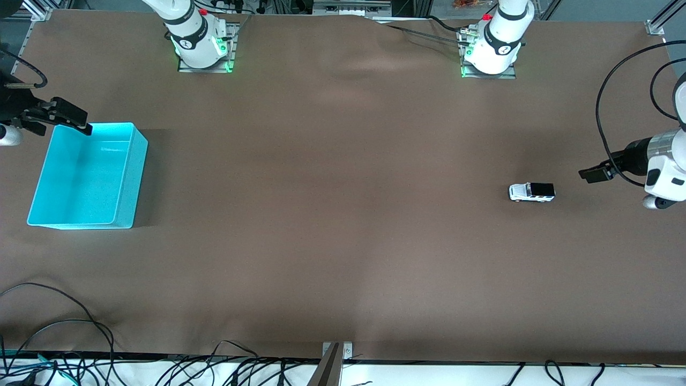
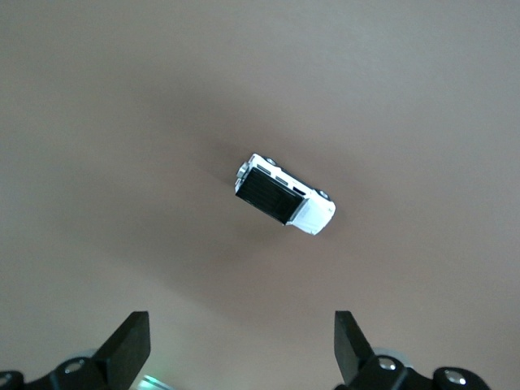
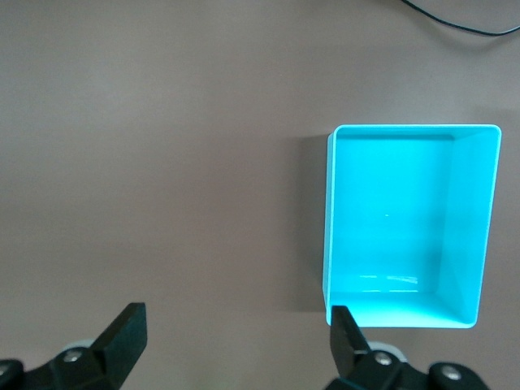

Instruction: Wind and store white jeep toy

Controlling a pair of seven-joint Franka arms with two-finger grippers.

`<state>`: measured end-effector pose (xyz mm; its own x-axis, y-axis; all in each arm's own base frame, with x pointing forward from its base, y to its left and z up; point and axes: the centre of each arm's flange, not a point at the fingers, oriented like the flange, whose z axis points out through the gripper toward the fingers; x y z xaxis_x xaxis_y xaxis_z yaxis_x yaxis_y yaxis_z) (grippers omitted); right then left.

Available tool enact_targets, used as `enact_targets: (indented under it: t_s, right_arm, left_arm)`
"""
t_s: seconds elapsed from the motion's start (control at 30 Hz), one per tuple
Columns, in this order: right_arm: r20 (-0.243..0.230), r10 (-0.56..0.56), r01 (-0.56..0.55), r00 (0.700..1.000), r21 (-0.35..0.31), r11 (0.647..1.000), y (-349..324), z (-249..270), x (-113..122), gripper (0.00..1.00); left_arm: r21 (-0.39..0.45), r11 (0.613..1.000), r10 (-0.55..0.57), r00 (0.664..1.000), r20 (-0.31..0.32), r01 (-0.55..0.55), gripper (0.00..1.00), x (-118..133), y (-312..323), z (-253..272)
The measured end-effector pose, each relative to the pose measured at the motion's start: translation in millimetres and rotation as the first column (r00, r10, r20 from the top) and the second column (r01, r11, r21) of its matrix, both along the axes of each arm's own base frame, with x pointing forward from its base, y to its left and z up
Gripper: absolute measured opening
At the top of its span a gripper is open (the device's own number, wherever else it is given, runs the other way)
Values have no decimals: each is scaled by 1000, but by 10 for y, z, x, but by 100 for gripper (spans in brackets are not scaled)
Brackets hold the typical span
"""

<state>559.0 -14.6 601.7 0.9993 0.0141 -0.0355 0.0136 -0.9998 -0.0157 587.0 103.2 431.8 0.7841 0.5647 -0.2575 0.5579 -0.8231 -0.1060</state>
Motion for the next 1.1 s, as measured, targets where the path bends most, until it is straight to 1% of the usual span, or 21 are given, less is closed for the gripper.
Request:
enact_targets:
  t_s: [0.07,0.17,0.3,0.4,0.53,0.6,0.73,0.8,0.9,1.1]
  right_arm:
    - [1,0,0,1000,0,1000,0,4,0,100]
    - [2,0,0,1000,0,1000,1,8,1,100]
    - [3,1,-1,1000,0,1000,5,13,1,100]
    - [4,9,-9,1000,0,1000,51,18,3,100]
    - [11,30,-30,999,0,1000,167,50,6,100]
    - [17,40,-40,999,0,999,222,81,8,100]
    - [27,51,-51,998,0,999,288,130,7,100]
    - [29,53,-53,998,0,999,298,138,7,100]
    - [29,53,-53,998,0,999,297,140,7,100]
    - [29,53,-53,998,0,999,296,140,7,100]
  left_arm:
    - [24,996,85,996,2,-85,100,28,6,-56]
    - [59,978,201,979,8,-201,100,63,12,-167]
    - [100,934,343,939,25,-344,100,77,14,-378]
    - [125,886,444,895,45,-446,100,64,10,-561]
    - [158,820,546,835,72,-550,100,18,7,-791]
    - [171,778,598,796,91,-605,100,-6,5,-887]
    - [186,680,699,704,128,-709,100,-74,-10,-1092]
    - [192,643,731,669,136,-742,100,-121,-22,-1193]
    - [195,605,761,633,145,-772,100,-200,-41,-1349]
    - [177,553,796,579,176,-814,100,-346,-99,-1633]
